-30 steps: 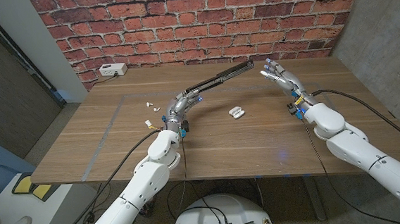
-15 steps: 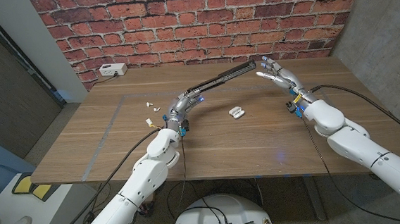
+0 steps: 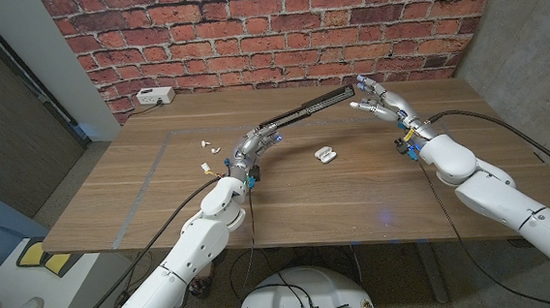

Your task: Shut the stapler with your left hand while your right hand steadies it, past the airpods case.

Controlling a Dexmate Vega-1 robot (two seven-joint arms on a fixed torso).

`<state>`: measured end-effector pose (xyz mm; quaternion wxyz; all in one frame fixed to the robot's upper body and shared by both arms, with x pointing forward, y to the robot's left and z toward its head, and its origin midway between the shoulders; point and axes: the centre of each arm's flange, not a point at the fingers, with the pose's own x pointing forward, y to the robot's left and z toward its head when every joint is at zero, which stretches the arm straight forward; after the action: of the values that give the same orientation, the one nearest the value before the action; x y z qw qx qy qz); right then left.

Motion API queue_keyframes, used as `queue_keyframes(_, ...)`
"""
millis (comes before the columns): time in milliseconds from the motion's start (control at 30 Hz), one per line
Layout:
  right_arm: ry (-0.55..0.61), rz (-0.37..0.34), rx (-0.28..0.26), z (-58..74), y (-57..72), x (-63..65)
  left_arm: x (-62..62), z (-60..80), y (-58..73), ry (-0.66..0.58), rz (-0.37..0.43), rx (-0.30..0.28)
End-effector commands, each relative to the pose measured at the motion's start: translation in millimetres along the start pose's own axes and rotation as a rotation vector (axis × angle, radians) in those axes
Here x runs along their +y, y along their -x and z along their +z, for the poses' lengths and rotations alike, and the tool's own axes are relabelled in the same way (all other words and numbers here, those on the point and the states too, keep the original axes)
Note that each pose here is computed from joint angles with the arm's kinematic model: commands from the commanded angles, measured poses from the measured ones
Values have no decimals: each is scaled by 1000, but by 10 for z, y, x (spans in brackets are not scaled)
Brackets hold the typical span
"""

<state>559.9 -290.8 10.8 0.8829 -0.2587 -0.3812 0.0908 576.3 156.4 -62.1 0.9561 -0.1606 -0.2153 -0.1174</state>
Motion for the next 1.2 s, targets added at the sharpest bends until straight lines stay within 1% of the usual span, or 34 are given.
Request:
queue_keyframes(33, 42, 5, -15, 85, 6, 3, -25, -53, -32, 20, -28, 22)
queue_keyframes(333, 55, 26, -21, 122, -25, 14, -32, -83, -49, 63, -49, 40)
queue_keyframes(433, 62, 24, -26, 133, -26, 25, -21, -93, -51, 81, -52, 48)
queue_keyframes(600, 60, 20, -32, 142, -23, 36, -13, -94, -50, 86, -47, 46)
queue_keyframes(867, -11, 25, -56, 128, -12, 23, -22, -97, -43, 85, -50, 50)
queue_keyframes(967, -41, 39, -71, 137, -10, 25, -32, -105, -37, 85, -55, 59)
queue_keyframes(1200, -60, 41, -77, 144, -4, 29, -58, -122, -18, 93, -66, 62)
